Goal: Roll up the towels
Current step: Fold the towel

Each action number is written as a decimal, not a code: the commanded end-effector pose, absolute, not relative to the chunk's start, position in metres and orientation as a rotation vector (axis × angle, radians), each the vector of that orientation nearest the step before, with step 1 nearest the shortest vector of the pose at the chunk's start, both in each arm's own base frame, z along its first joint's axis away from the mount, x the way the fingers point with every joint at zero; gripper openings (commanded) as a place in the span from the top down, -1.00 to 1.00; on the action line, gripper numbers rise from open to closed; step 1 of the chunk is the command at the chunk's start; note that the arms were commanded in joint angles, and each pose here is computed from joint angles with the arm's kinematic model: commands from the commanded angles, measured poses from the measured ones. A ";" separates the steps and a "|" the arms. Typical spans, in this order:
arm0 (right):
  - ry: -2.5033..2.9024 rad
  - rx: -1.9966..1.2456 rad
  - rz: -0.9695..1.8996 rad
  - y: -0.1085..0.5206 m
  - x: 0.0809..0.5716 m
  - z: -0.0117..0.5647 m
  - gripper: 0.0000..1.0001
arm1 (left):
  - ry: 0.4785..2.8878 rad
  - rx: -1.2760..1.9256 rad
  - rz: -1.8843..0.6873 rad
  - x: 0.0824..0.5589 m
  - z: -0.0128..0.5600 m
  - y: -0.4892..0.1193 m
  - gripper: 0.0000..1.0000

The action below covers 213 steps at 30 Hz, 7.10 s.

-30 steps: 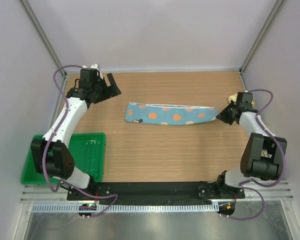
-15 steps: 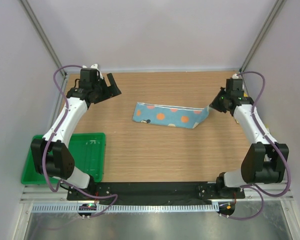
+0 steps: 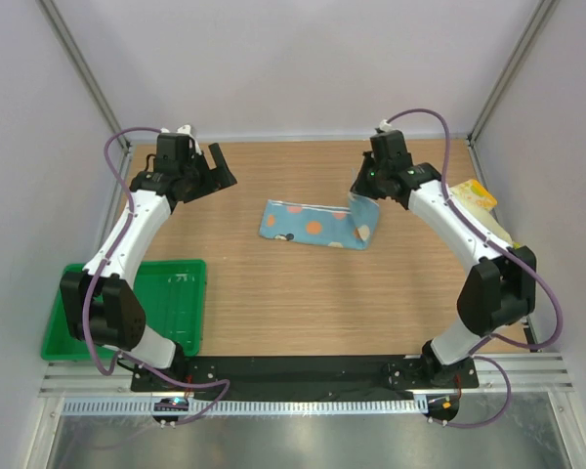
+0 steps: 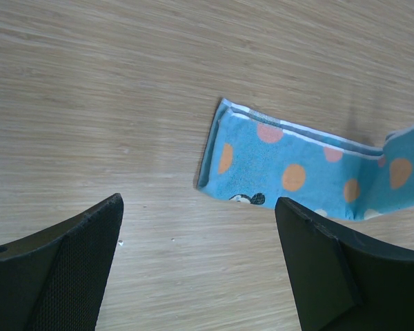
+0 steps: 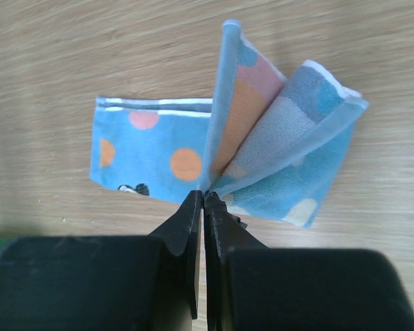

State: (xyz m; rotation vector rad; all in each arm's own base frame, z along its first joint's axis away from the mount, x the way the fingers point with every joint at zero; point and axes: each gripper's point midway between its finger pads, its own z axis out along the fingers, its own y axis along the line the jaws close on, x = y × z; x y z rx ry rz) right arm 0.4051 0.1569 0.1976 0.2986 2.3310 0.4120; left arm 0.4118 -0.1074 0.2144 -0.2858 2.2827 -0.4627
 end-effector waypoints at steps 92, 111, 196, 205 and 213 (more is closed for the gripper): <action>2.761 0.152 0.386 0.192 0.343 0.031 0.39 | 2.618 -0.055 -0.531 0.419 0.072 -0.250 0.03; 2.747 0.132 0.390 0.189 0.336 0.044 0.69 | 2.630 -0.018 -0.552 0.414 0.070 -0.261 0.35; 2.870 0.244 0.693 0.195 0.322 0.003 0.98 | 2.735 0.088 -0.343 0.430 0.022 -0.272 -0.15; 2.833 0.223 0.711 0.195 0.320 0.029 0.18 | 2.694 0.148 -0.304 0.442 0.035 -0.271 -0.13; 2.679 0.122 0.742 0.206 0.360 0.117 -0.21 | 2.533 0.169 -0.202 0.453 0.117 -0.260 -0.25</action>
